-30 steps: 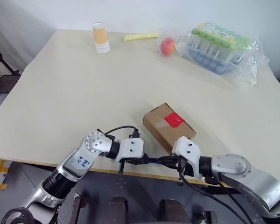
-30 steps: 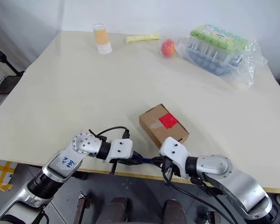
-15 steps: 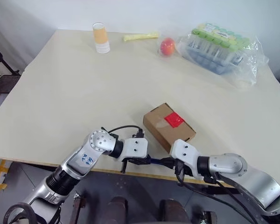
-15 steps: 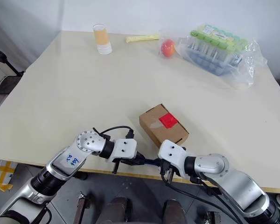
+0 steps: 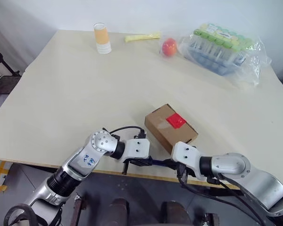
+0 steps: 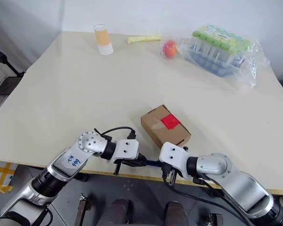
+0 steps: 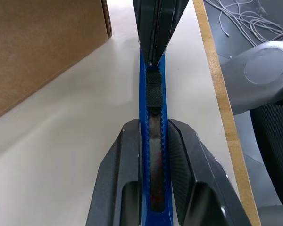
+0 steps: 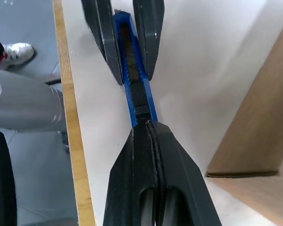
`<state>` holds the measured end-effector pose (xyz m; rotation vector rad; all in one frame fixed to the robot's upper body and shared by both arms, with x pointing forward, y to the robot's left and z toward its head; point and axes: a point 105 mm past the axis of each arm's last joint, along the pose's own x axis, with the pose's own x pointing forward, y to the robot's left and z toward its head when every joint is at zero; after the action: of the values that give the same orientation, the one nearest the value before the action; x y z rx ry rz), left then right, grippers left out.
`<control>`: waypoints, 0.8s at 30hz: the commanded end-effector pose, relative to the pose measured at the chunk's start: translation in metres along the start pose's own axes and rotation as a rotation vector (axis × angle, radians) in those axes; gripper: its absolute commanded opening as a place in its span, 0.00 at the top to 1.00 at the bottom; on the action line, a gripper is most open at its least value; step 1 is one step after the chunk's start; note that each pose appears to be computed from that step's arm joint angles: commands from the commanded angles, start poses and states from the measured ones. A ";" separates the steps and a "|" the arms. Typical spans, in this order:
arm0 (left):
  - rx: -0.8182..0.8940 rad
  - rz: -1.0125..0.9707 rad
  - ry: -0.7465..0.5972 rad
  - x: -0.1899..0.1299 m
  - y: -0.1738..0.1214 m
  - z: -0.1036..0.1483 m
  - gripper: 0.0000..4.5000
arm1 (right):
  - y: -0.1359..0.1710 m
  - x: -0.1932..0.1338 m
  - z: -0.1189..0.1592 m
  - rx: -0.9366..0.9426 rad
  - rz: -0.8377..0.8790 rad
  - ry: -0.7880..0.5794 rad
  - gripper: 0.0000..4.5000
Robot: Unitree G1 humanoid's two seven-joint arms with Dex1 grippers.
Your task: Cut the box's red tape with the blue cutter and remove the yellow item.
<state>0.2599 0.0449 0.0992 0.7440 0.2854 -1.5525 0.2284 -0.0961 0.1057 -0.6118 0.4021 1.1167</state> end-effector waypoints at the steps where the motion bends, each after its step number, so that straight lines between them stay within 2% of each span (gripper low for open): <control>1: -0.003 -0.028 0.012 0.004 -0.006 -0.001 0.90 | 0.003 0.002 -0.015 0.032 0.016 0.060 1.00; 24: 0.008 -0.025 0.003 0.006 -0.003 0.002 0.90 | 0.014 0.014 0.005 0.079 0.068 -0.043 1.00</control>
<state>0.2609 0.0446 0.0995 0.7414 0.2920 -1.5494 0.2294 -0.0837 0.1053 -0.5355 0.3983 1.1258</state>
